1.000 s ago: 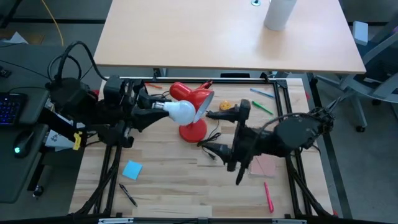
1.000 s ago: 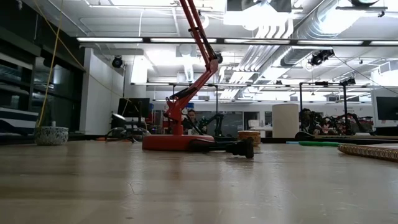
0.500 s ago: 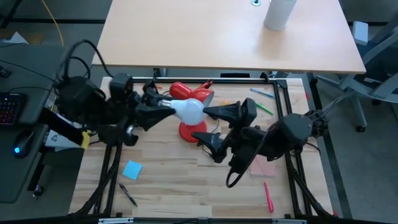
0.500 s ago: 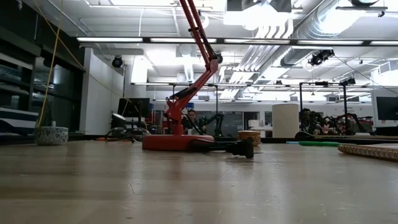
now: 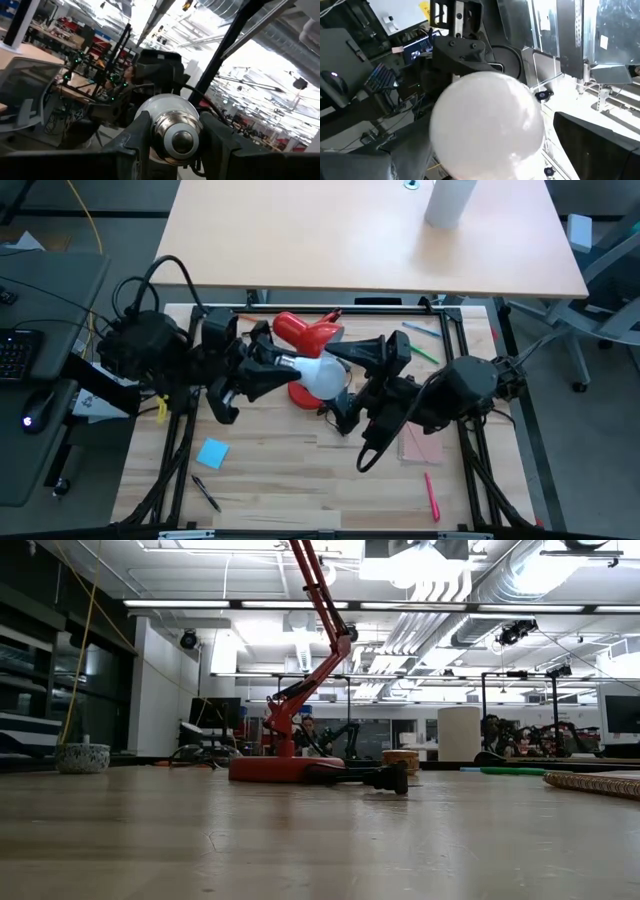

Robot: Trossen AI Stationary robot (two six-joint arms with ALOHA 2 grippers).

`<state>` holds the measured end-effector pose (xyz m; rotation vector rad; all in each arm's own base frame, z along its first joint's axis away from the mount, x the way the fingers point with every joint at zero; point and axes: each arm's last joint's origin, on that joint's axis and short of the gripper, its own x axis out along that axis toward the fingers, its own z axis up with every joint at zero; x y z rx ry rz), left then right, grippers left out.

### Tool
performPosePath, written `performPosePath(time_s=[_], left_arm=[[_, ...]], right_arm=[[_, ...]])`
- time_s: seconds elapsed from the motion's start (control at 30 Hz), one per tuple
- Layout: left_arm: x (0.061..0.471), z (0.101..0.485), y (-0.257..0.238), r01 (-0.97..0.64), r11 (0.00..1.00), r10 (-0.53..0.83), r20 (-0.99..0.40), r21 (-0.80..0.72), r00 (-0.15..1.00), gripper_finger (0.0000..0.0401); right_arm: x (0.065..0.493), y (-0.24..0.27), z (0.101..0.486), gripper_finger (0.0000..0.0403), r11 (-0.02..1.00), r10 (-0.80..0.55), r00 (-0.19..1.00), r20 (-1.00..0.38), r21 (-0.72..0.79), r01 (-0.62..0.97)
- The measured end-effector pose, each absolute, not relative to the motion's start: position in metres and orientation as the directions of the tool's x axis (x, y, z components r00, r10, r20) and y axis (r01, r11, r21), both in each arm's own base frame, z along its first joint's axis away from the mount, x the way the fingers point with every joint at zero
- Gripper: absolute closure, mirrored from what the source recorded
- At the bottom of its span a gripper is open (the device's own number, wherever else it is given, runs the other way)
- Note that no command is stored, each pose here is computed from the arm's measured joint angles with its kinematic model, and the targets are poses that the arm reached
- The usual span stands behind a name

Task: Screw lightbulb
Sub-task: Insert the lightbulb into the lamp

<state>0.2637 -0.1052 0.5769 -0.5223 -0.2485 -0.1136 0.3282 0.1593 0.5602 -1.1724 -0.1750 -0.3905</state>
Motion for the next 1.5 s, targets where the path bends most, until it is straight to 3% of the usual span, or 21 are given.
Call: performPosePath(time_s=[0.27,0.6,1.5], left_arm=[[0.265,0.577,-0.101,0.161,0.864,-0.034,0.263,-0.478,0.964,0.0288],[0.259,0.581,-0.094,0.129,0.881,0.0,0.274,-0.456,0.962,0.0288],[0.263,0.575,-0.096,0.137,0.858,-0.026,0.226,-0.494,0.974,0.0288]], right_arm=[[0.33,0.16,0.556,0.0032,0.316,-0.199,0.933,0.3,-0.881,0.351],[0.328,0.16,0.56,0.0047,0.389,-0.204,0.924,0.324,-0.839,0.38],[0.334,0.152,0.553,0.0048,0.329,-0.221,0.937,0.272,-0.883,0.334]])
